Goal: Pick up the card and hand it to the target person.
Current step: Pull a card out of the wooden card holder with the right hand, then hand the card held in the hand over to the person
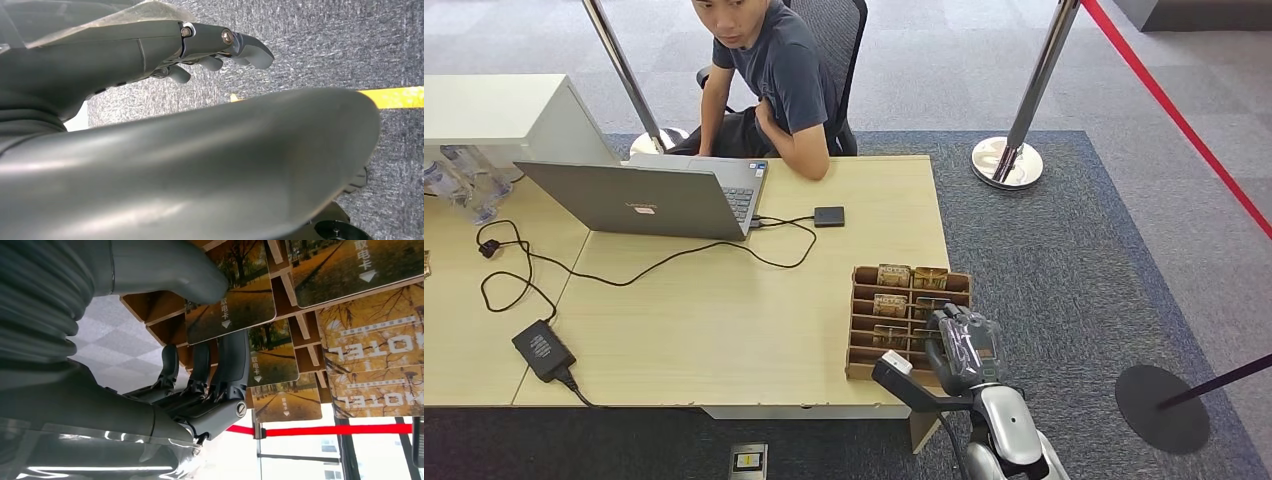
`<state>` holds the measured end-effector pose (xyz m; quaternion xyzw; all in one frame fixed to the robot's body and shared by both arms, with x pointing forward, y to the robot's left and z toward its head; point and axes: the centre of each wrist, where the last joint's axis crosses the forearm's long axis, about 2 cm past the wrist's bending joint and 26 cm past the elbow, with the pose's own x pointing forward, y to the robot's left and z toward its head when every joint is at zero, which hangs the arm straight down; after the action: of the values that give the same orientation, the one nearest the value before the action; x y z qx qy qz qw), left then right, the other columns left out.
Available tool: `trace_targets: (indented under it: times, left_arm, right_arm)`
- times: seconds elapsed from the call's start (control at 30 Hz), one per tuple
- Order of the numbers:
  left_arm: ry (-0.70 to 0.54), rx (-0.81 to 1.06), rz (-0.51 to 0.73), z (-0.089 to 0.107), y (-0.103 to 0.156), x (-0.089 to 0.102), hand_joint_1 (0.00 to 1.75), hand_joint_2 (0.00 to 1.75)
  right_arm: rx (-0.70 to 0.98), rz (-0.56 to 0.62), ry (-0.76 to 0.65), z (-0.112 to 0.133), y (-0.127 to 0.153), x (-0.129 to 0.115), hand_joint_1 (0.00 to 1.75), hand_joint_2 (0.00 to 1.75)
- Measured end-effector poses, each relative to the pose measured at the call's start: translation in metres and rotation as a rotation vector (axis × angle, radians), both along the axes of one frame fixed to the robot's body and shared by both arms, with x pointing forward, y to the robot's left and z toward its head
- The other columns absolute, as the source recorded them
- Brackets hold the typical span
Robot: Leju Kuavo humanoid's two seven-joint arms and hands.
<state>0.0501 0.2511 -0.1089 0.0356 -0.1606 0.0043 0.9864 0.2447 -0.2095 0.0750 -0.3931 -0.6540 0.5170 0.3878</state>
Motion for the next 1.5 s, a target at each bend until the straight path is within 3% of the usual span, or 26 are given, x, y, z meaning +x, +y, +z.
trace_targets:
  times: [0.07,0.23,0.43,0.73,1.2,1.33,1.5]
  left_arm:
    - [0.0,0.0,0.003,0.0,0.0,0.0,0.0,0.0]
    - [-0.001,0.0,0.004,0.0,0.0,0.0,0.0,0.0]
    - [-0.002,0.001,0.005,0.0,0.0,0.0,0.0,0.0]
    - [-0.003,0.003,0.008,0.0,0.001,-0.001,0.0,0.0]
    - [-0.012,0.005,0.004,0.0,0.001,-0.001,0.0,0.0]
    - [-0.021,0.003,-0.009,0.0,0.0,0.0,0.0,0.0]
    - [-0.036,0.001,-0.029,0.0,-0.001,0.0,0.0,0.0]
  right_arm:
    - [0.002,-0.001,-0.002,0.0,0.0,0.0,1.42,1.75]
    - [0.006,-0.007,-0.005,0.0,0.0,0.0,1.49,1.75]
    - [0.008,-0.011,-0.009,0.0,-0.001,-0.001,1.75,1.75]
    - [0.04,0.001,-0.046,0.007,-0.001,-0.013,1.75,1.75]
    - [0.18,0.077,-0.19,0.05,-0.009,-0.025,1.75,1.75]
    - [0.2,0.097,-0.258,0.061,-0.012,-0.02,1.75,1.75]
    - [0.221,0.145,-0.311,0.075,-0.002,0.006,1.75,1.75]
